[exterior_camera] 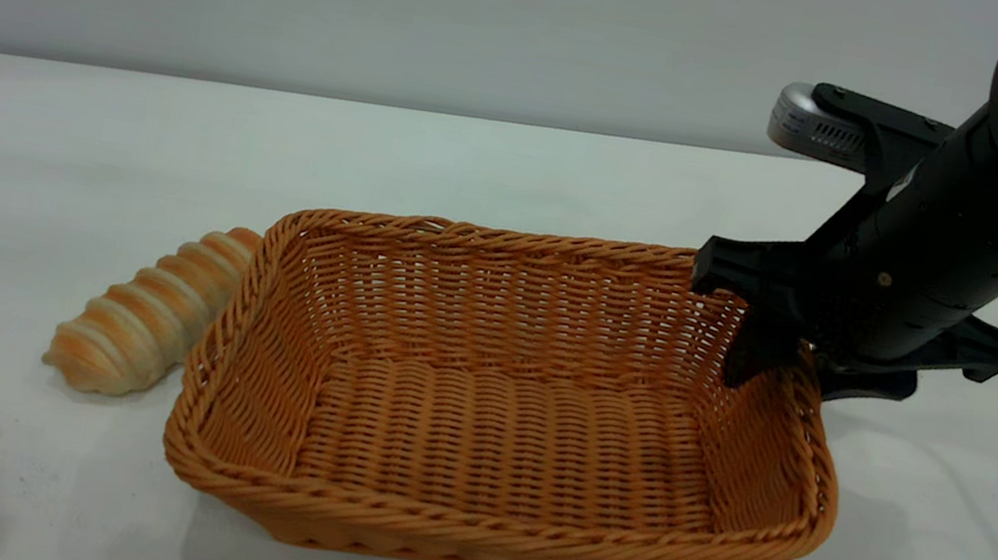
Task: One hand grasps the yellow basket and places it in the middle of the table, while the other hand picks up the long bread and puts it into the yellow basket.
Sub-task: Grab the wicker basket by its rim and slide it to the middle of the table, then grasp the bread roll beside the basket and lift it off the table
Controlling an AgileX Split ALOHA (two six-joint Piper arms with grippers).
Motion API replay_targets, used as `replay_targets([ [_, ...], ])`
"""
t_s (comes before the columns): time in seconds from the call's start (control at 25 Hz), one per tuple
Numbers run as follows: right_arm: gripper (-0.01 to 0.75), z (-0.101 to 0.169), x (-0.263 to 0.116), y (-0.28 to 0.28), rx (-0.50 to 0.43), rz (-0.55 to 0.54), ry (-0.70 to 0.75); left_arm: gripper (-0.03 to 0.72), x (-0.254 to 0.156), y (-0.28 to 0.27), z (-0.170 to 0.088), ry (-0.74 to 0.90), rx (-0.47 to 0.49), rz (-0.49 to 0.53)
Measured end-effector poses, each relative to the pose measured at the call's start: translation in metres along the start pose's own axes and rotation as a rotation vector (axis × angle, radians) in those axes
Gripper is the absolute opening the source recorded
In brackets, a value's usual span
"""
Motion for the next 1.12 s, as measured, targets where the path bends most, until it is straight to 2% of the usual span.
replay_targets([
  [0.16, 0.554, -0.002, -0.004, -0.001, -0.011, 0.026, -0.085, 0.561, 0.000, 0.000, 0.000, -0.001, 0.000, 0.000],
  [0.24, 0.604, -0.001, -0.005, -0.006, -0.014, 0.040, -0.162, 0.561, 0.000, 0.000, 0.000, -0.004, -0.001, 0.000],
  [0.32, 0.622, 0.002, -0.003, -0.015, -0.009, 0.038, -0.236, 0.561, -0.001, 0.001, 0.000, -0.004, -0.001, 0.003],
  [0.44, 0.622, 0.010, 0.005, -0.037, 0.009, 0.016, -0.311, 0.561, -0.008, 0.008, -0.001, -0.015, -0.004, 0.039],
  [0.68, 0.565, 0.016, 0.012, -0.086, 0.004, 0.005, -0.438, 0.561, -0.030, 0.040, -0.002, -0.023, -0.013, 0.187],
  [0.88, 0.545, 0.016, 0.011, -0.122, 0.000, 0.010, -0.464, 0.561, -0.035, 0.070, -0.004, 0.015, -0.039, 0.330],
  [1.12, 0.544, 0.015, 0.006, -0.152, -0.002, 0.027, -0.470, 0.561, -0.022, 0.103, -0.005, 0.062, -0.068, 0.415],
])
Point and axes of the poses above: a point on each arm's last joint axis where the gripper is mounted, y pointing out along that axis toward the gripper, z along the wrist's bending axis when the last joint is at zero, x = y × z, the point moved 9 cm from there along y, pointing out along that axis toward the gripper, and after that the axes turned 13 degrees about y, right-handed, at the moved point
